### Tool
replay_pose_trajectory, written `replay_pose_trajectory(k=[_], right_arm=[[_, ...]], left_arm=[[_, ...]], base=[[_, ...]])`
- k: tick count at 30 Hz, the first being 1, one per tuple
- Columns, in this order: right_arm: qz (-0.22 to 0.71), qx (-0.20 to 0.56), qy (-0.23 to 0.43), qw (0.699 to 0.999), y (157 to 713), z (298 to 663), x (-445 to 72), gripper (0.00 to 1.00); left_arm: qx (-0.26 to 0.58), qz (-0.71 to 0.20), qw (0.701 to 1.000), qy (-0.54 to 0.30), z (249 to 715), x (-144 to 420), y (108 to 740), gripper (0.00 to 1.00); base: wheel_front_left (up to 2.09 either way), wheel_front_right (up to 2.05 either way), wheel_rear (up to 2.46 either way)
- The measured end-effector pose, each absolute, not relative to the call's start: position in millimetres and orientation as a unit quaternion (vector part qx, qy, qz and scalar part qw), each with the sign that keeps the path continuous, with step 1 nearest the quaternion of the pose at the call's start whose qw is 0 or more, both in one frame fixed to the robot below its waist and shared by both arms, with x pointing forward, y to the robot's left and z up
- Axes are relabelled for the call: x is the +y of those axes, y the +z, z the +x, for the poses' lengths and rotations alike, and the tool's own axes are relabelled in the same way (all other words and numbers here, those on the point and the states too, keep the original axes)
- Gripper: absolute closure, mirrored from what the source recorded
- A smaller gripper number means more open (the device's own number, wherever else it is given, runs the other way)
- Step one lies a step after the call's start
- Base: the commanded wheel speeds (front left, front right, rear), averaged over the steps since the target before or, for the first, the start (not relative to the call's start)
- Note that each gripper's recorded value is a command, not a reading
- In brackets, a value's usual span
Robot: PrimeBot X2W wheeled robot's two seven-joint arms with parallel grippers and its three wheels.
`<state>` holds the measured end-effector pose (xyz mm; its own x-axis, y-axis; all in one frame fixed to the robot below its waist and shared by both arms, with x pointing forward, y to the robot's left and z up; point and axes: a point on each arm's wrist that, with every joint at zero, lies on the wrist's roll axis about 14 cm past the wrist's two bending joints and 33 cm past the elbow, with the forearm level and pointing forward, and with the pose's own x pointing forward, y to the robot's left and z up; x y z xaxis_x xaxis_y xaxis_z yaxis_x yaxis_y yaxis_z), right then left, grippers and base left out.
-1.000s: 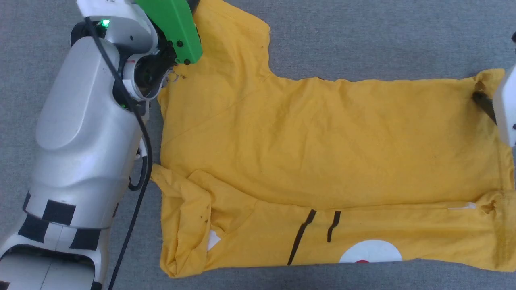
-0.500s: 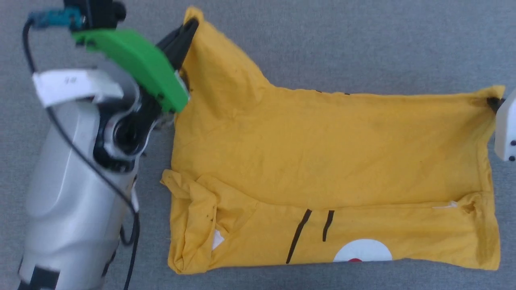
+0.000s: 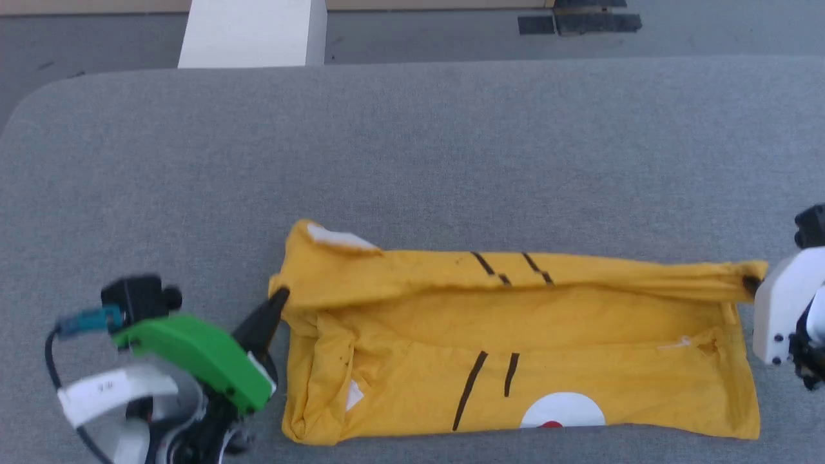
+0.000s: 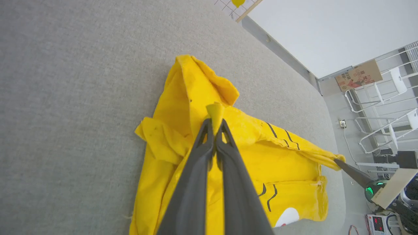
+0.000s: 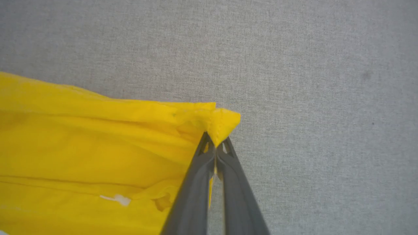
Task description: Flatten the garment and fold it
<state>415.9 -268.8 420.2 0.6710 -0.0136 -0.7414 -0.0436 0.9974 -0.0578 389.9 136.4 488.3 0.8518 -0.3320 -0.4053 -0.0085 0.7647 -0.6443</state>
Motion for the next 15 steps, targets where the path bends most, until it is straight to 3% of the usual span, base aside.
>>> replay_pose_trajectory(k=[6, 15], right_arm=[[-0.010, 0.416, -0.007, 0.909, 409, 386, -273, 1.00], [0.012, 0.450, -0.011, 0.893, 384, 345, -266, 1.00]], left_arm=[[0.293, -0.375, 0.878, -0.045, 343, 143, 462, 1.00], [0.348, -0.386, 0.854, 0.018, 310, 157, 419, 1.00]], base=[[0.00, 0.00, 0.00], [0.00, 0.00, 0.00]])
